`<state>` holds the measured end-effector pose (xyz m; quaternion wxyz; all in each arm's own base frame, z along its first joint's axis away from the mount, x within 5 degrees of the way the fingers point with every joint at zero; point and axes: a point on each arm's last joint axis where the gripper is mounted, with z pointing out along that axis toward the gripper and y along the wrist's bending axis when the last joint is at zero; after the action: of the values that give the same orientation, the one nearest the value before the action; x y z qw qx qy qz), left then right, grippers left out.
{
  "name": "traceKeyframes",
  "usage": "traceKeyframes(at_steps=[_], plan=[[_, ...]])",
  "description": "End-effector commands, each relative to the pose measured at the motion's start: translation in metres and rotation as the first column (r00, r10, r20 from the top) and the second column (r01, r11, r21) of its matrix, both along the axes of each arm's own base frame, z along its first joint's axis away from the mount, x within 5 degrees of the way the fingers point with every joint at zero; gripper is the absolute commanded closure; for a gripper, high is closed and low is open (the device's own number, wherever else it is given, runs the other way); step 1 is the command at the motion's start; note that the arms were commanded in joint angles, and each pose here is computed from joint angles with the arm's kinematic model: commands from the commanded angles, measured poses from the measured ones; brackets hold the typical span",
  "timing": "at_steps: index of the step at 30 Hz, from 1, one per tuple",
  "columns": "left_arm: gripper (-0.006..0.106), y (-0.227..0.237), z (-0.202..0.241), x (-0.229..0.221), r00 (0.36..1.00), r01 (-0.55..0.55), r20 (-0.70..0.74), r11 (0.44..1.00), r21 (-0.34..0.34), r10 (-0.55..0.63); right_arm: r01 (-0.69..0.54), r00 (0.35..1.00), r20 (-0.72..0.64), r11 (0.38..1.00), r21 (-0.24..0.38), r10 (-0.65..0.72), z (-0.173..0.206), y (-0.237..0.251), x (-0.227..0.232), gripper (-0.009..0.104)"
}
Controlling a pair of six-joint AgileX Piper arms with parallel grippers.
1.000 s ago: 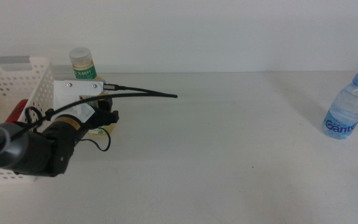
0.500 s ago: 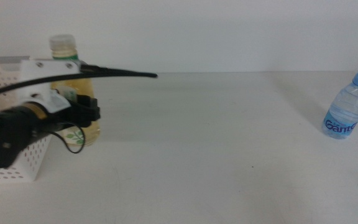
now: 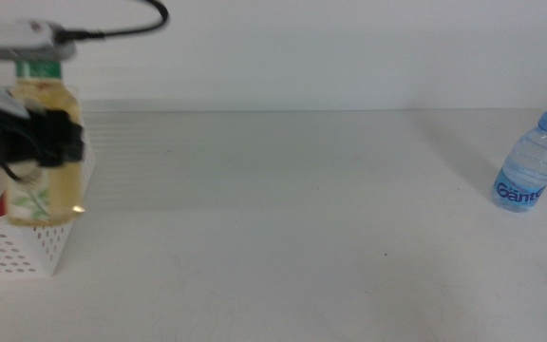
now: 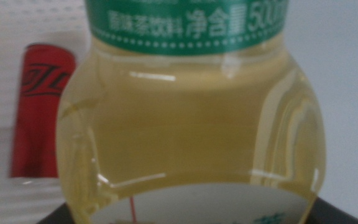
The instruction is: Use arms to grab the bottles and put them into the dustbin to the left of the table.
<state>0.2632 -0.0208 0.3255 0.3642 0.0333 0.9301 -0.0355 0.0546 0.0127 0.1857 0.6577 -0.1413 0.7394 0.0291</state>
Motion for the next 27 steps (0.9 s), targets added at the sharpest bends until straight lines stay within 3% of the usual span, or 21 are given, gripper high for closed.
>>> traceKeyframes(at_steps=[1, 9, 17, 22, 27], plan=[[0.095, 0.008, 0.045, 0.004, 0.992, -0.008, 0.125, 1.0, 0.008, 0.007, 0.001, 0.993, 0.115, 1.0, 0.0, -0.001, 0.011, -0.001, -0.001, 0.019], [0.095, 0.059, 0.065, 0.032, 0.994, -0.032, -0.102, 0.997, 0.075, 0.04, 0.001, 0.993, 0.115, 1.0, 0.0, -0.001, 0.011, -0.001, -0.001, 0.019], [0.095, 0.1, 0.058, 0.078, 0.98, -0.043, -0.19, 0.995, 0.092, 0.06, 0.001, 0.993, 0.115, 1.0, 0.0, -0.001, 0.011, -0.001, -0.001, 0.019], [0.095, 0.12, 0.034, 0.104, 0.958, -0.061, -0.275, 0.996, 0.072, 0.079, 0.001, 0.993, 0.115, 1.0, 0.0, -0.001, 0.011, -0.001, -0.001, 0.019], [0.095, 0.125, 0.006, 0.12, 0.939, -0.01, -0.341, 0.997, 0.077, 0.036, 0.001, 0.993, 0.115, 1.0, 0.0, -0.001, 0.011, -0.001, -0.001, 0.019]])
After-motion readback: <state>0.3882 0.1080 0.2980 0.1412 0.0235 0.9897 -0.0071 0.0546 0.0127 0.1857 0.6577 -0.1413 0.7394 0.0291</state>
